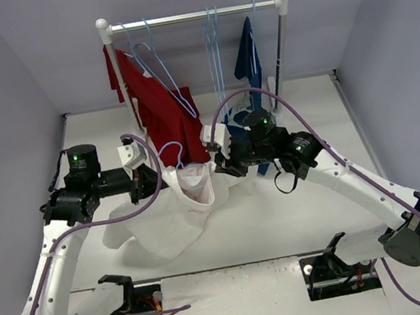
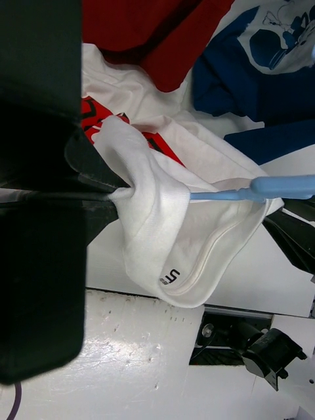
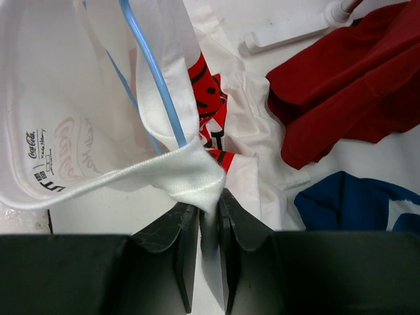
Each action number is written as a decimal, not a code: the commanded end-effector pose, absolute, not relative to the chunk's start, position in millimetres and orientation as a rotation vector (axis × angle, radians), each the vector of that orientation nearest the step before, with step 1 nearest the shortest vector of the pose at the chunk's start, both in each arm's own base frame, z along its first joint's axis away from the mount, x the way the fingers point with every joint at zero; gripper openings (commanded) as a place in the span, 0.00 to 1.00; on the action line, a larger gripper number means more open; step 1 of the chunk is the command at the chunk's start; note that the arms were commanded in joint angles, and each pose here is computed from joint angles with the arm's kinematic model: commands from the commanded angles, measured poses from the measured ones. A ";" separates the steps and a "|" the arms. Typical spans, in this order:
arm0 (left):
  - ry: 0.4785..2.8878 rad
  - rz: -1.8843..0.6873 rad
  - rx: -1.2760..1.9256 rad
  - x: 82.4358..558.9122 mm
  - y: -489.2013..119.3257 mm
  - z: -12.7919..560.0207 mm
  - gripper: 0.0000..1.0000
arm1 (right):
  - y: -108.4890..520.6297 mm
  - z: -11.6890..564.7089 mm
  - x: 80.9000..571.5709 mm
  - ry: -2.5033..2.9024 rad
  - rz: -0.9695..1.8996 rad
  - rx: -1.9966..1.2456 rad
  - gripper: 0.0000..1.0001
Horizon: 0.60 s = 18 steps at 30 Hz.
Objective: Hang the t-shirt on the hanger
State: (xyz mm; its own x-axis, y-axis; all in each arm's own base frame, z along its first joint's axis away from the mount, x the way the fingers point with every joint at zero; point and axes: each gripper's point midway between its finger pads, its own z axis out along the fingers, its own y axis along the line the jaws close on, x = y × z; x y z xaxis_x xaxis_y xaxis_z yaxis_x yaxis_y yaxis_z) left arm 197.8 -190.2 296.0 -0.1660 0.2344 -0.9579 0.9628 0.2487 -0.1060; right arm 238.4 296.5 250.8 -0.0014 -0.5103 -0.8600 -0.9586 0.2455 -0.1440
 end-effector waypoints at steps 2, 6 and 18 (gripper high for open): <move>1.417 -0.979 1.220 192.0 -196.5 332.3 0.00 | 314.1 298.7 229.7 1.473 0.747 -1.365 0.18; 1.410 -0.973 1.226 191.1 -196.2 332.4 0.00 | 315.0 296.0 227.7 1.477 0.761 -1.372 0.17; 1.462 -0.817 1.177 199.0 -183.3 334.9 0.00 | 306.2 309.0 218.5 1.459 0.765 -1.338 0.00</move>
State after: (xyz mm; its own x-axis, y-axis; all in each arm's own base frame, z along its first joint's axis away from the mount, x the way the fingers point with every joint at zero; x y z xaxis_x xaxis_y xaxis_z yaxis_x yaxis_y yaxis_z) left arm 197.2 -186.9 300.3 -0.1255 0.2511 -0.9598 0.9643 0.2584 -0.0585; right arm 220.0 305.6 260.1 0.0030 -0.4623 -0.8867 -0.9824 0.1640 -0.0888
